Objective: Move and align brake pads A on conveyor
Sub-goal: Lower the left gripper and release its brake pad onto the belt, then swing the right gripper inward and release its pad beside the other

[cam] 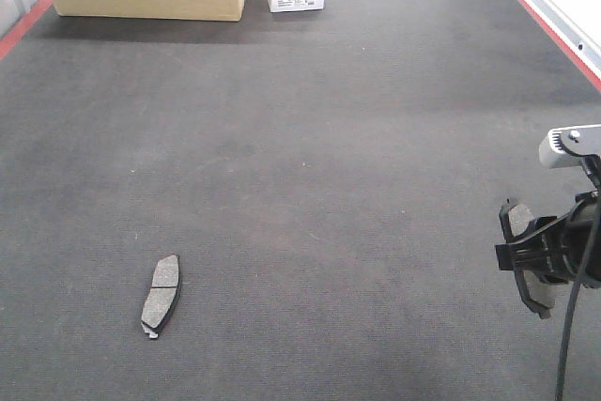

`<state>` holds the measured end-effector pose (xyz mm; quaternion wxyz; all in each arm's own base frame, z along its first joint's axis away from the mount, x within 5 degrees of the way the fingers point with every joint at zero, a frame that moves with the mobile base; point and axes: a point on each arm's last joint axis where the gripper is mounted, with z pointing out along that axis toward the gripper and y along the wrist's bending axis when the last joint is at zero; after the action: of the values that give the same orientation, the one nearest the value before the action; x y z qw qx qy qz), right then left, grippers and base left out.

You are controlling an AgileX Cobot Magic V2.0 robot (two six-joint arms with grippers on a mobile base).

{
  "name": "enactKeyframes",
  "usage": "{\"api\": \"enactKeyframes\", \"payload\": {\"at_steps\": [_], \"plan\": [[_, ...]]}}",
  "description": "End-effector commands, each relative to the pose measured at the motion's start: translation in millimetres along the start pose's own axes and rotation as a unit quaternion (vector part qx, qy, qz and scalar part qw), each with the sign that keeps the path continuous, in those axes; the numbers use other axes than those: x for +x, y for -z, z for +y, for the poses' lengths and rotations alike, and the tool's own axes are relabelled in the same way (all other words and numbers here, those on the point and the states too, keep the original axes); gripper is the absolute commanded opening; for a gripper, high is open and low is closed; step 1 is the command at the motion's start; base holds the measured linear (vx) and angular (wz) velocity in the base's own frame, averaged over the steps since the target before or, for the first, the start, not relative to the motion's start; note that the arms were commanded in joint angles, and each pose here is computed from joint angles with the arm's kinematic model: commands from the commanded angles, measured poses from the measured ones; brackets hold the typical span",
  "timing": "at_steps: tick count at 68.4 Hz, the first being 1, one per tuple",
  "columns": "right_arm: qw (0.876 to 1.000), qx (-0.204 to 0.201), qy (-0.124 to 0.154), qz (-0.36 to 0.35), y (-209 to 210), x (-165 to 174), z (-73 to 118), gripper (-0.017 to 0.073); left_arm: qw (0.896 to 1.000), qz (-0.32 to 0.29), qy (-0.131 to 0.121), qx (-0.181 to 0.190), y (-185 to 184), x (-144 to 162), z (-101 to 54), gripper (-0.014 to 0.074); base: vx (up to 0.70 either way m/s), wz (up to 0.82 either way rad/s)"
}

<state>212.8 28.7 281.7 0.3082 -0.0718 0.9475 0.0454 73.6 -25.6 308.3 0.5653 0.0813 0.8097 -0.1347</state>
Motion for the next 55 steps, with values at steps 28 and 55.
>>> {"api": "enactKeyframes", "payload": {"at_steps": [28, 55], "plan": [[0.998, 0.003, 0.005, -0.055, 12.1, -13.0, 0.1, -0.0010, 0.998, -0.057, 0.004, 0.005, 10.3, -11.9, -1.3, -0.0007, 0.00, 0.00], [0.997, -0.030, -0.030, -0.066, 7.3, -18.8, 5.5, -0.0008, 0.998, -0.057, 0.004, 0.005, 10.3, -11.9, -1.3, -0.0007, 0.00, 0.00]]}}
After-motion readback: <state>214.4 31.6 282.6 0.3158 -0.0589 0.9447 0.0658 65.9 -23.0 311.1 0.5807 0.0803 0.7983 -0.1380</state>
